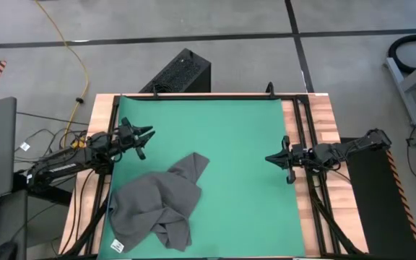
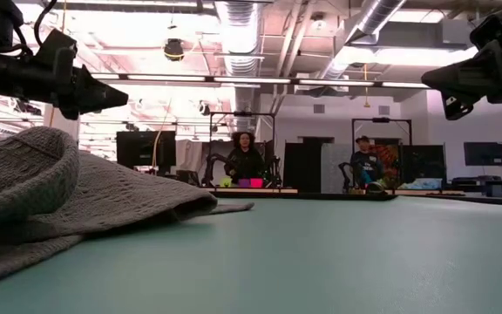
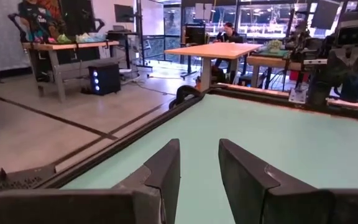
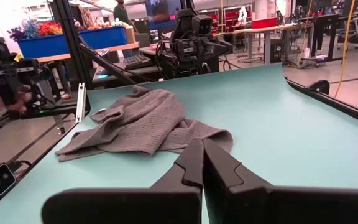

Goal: Roll towel into tight, uniform cylinder
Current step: Roll the gray towel

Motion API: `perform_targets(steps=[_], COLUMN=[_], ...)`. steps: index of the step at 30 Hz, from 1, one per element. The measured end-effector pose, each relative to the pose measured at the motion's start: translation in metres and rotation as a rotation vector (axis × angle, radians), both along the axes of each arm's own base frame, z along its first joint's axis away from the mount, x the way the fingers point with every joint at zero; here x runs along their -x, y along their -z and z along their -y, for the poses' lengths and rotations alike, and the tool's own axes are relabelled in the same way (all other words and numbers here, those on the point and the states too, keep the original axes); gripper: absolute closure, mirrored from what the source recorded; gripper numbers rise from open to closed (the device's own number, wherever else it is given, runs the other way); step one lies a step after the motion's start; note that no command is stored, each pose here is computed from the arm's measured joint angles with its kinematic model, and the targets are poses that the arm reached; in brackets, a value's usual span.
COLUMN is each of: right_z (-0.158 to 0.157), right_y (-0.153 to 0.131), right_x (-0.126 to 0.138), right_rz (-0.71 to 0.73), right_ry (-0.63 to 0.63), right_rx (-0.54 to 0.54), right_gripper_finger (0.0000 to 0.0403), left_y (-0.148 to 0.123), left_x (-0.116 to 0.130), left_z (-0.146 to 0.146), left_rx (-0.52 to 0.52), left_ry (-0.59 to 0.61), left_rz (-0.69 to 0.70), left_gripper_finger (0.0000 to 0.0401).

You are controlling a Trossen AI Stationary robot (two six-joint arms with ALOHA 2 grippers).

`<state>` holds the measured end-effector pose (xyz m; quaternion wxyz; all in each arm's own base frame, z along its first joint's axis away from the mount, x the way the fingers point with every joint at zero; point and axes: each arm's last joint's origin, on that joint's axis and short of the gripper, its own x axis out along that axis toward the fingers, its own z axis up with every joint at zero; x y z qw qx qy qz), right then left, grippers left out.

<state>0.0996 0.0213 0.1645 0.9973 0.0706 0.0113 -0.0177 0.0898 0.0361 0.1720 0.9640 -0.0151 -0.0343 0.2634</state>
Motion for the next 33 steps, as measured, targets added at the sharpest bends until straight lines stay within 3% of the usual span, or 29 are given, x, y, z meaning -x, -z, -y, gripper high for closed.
perform_targets(steps=[3,9,14,22,29,33], right_z=[0.000,0.000,0.000,0.000,0.001,0.004], right_y=[0.000,0.000,-0.001,-0.012,-0.030,-0.048], right_x=[0.000,0.000,0.000,0.000,0.004,0.011], right_rz=[0.000,0.000,0.013,0.133,0.316,0.515], right_ry=[0.000,0.001,0.001,-0.006,-0.032,-0.053], right_rx=[0.000,0.001,-0.034,-0.319,-0.384,-0.427], right_gripper_finger=[0.0382,0.0382,0.0382,0.0382,0.0382,0.0382], left_y=[-0.005,-0.011,-0.010,-0.005,-0.003,-0.010], left_x=[0.000,0.000,0.001,0.001,0.001,0.001], left_z=[0.000,0.002,0.001,-0.001,-0.001,0.001], left_rx=[0.147,0.621,0.838,0.880,0.974,0.957], left_ry=[0.022,0.162,0.134,0.056,0.059,0.137], left_rz=[0.144,0.462,0.596,0.591,0.623,0.657], left_gripper_finger=[0.0301,0.0301,0.0301,0.0301,0.0301,0.0298])
